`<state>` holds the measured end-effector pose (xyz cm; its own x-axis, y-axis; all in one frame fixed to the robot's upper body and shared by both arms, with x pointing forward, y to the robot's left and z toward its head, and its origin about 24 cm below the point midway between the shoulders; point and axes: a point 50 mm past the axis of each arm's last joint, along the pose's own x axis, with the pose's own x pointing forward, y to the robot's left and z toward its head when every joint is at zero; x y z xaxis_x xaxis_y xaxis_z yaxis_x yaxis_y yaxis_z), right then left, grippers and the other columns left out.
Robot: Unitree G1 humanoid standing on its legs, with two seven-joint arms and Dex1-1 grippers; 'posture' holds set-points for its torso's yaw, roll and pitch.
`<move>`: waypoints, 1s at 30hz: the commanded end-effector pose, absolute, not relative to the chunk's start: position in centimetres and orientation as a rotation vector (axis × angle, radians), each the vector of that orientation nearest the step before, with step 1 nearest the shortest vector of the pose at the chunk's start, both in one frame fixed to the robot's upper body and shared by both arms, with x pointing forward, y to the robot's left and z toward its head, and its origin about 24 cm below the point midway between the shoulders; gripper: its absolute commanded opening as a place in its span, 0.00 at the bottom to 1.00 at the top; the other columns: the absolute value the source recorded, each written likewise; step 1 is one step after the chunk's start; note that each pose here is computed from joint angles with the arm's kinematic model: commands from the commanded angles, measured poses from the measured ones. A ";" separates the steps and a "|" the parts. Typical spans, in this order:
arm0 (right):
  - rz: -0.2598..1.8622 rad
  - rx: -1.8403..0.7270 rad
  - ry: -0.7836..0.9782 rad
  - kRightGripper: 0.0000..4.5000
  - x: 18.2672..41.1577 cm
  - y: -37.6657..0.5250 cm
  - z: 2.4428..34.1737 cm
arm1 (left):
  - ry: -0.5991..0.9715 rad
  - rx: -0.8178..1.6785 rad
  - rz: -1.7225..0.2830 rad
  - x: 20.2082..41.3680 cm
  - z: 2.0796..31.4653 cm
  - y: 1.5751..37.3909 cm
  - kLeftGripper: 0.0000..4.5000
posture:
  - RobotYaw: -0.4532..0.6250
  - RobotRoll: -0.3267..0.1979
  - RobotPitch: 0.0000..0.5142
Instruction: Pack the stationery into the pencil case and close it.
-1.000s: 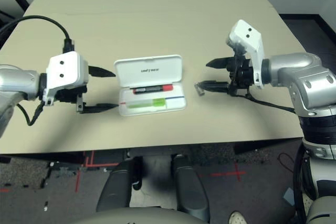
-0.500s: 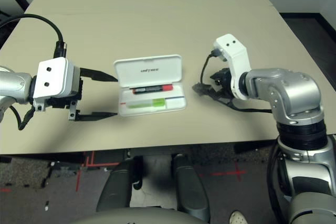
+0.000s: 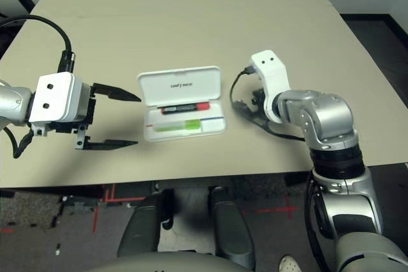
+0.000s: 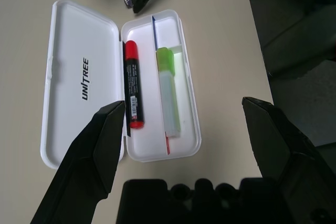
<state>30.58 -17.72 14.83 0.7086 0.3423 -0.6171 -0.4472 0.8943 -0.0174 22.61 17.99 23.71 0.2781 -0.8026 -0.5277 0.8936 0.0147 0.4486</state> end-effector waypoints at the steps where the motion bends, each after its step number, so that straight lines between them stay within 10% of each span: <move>1: 0.440 -0.171 0.690 1.00 30.6 -17.5 13.6 | 0.140 0.831 -1.340 22.1 23.7 17.7 0.99 | 0.42 0.62 0.41; 9: 0.437 -0.165 0.739 0.96 30.3 -17.2 12.9 | 0.141 0.835 -1.339 22.1 23.6 17.6 1.00 | 0.43 0.62 0.40; 21: 0.449 -0.204 0.754 0.07 29.8 -18.3 14.4 | 0.141 0.840 -1.341 22.3 23.6 17.5 1.00 | 0.42 0.62 0.40; 30: 0.584 -0.363 0.675 0.07 30.4 -19.8 17.2 | 0.145 0.846 -1.332 22.4 23.6 17.6 1.00 | 0.42 0.62 0.40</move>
<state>30.28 -20.00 16.98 0.6495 0.3409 -0.6797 -0.5537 0.8247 -0.1155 22.39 17.60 23.73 0.2795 -0.7989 -0.5326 0.8877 0.0036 0.4604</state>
